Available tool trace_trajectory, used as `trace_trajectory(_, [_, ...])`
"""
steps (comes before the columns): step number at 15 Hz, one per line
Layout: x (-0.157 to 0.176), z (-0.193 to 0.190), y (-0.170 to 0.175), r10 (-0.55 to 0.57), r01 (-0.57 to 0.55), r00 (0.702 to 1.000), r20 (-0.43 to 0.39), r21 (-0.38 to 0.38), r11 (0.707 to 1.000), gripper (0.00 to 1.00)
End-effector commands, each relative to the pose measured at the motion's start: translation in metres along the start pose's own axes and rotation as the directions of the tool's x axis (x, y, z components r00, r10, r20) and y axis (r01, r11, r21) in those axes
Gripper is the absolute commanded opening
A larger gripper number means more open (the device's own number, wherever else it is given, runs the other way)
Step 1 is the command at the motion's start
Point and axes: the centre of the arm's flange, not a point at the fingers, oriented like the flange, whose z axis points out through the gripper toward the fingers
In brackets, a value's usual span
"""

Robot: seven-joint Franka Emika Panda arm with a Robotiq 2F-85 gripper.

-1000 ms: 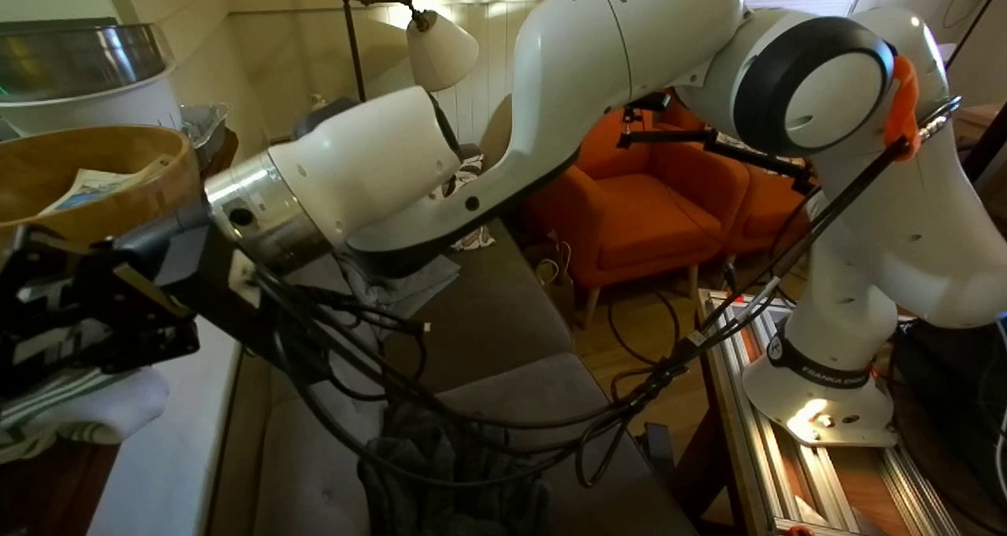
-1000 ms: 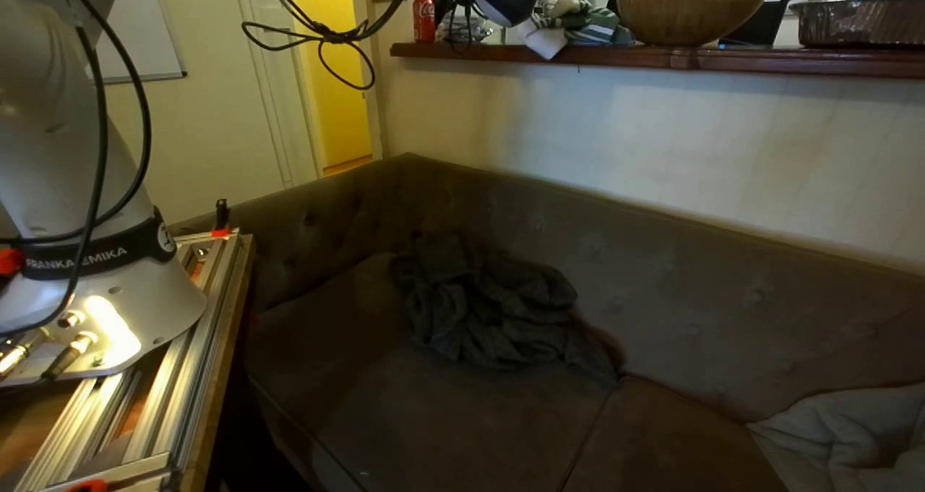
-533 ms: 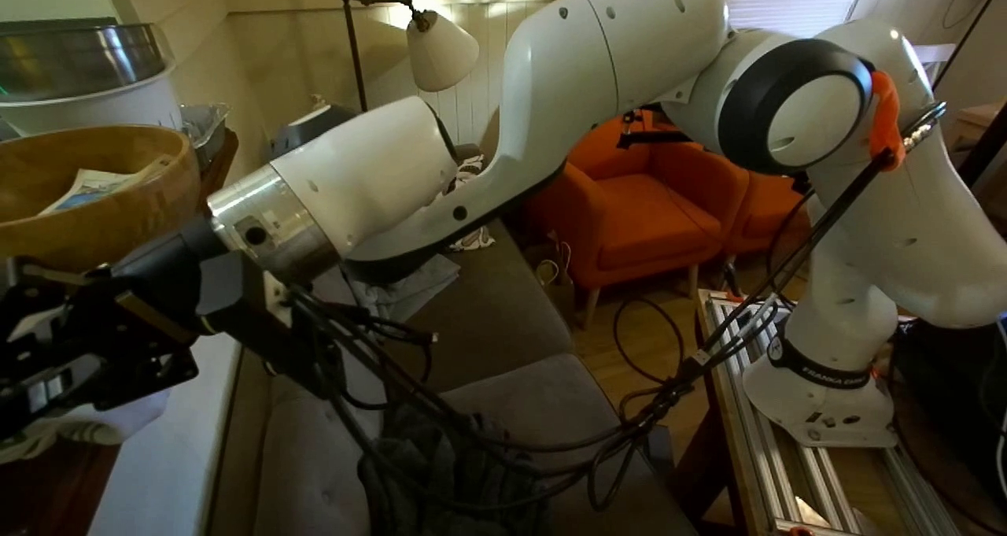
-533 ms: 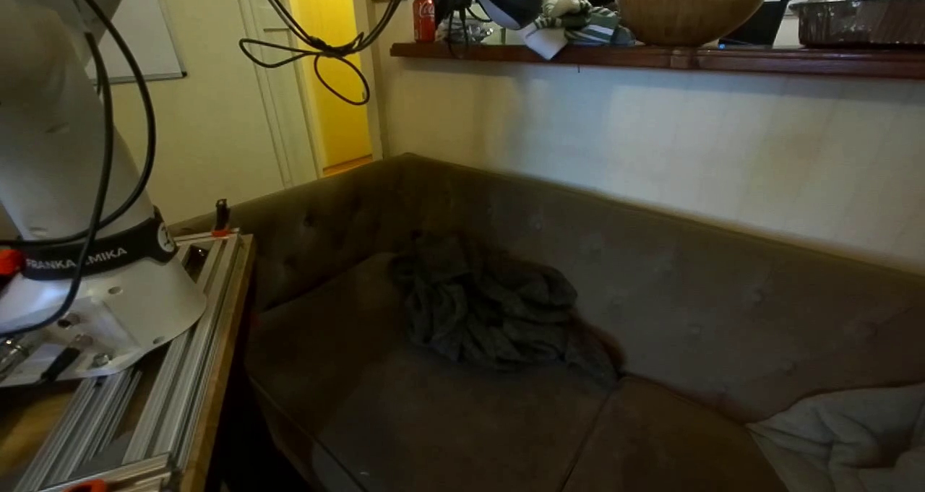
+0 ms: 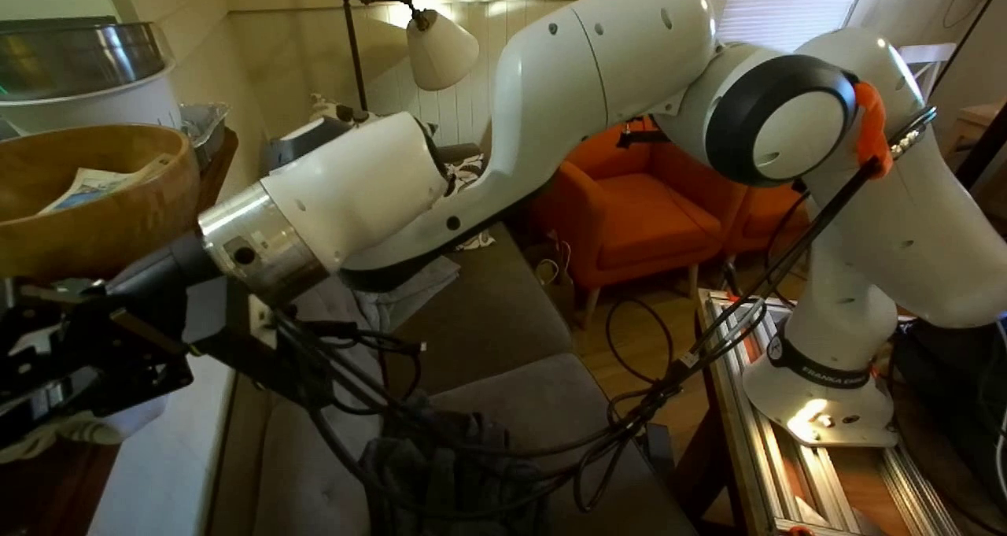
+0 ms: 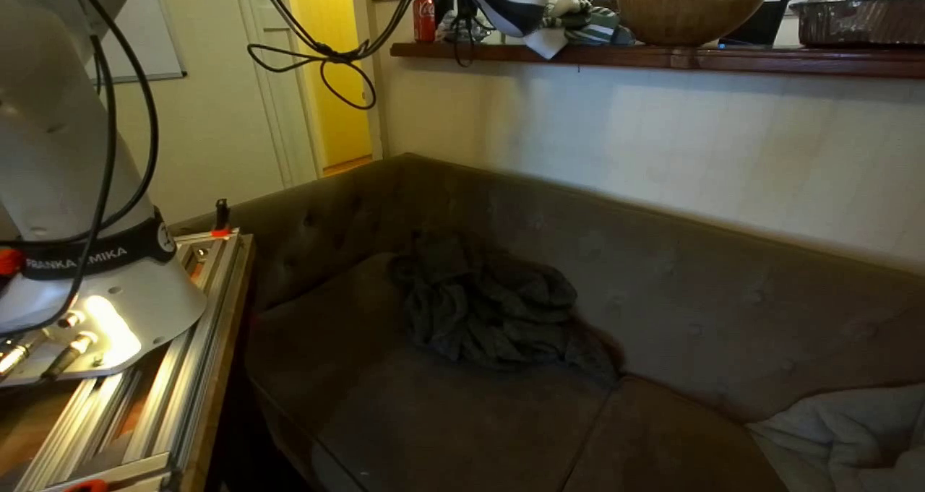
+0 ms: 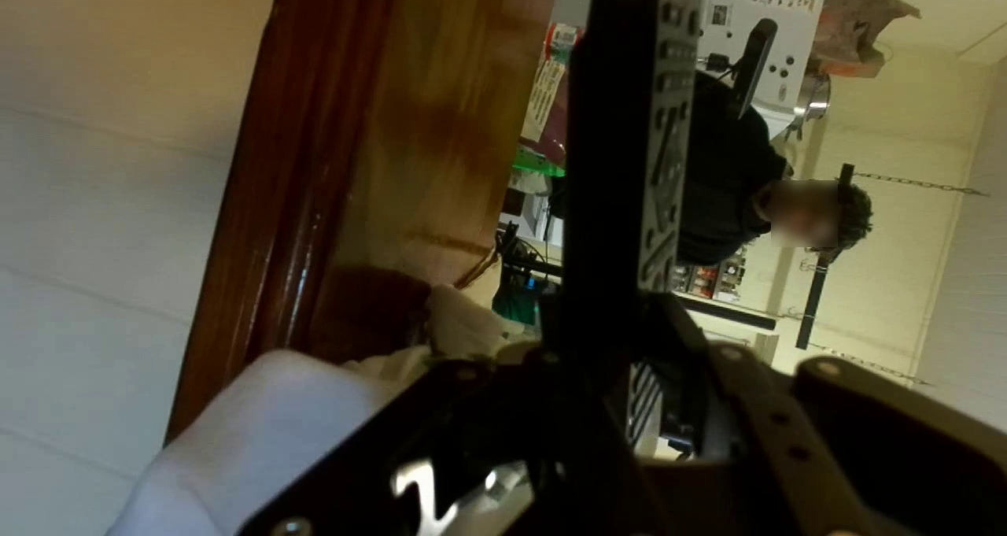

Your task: Take the remote controller off of the couch and put it on the shelf

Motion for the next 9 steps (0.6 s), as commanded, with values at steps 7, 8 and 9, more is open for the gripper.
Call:
trace_trajectory(7, [-0.006,0.063,0.007,-0.025,0.025,0.991,-0.13,-0.001,1.0,0.07])
trace_trajectory(8, [-0.007,0.069,0.007,-0.024,0.025,0.99,-0.142,0.006,1.0,0.07])
trace_trajectory(9, [-0.007,0.074,0.007,-0.019,0.021,0.988,-0.155,0.012,1.0,0.07])
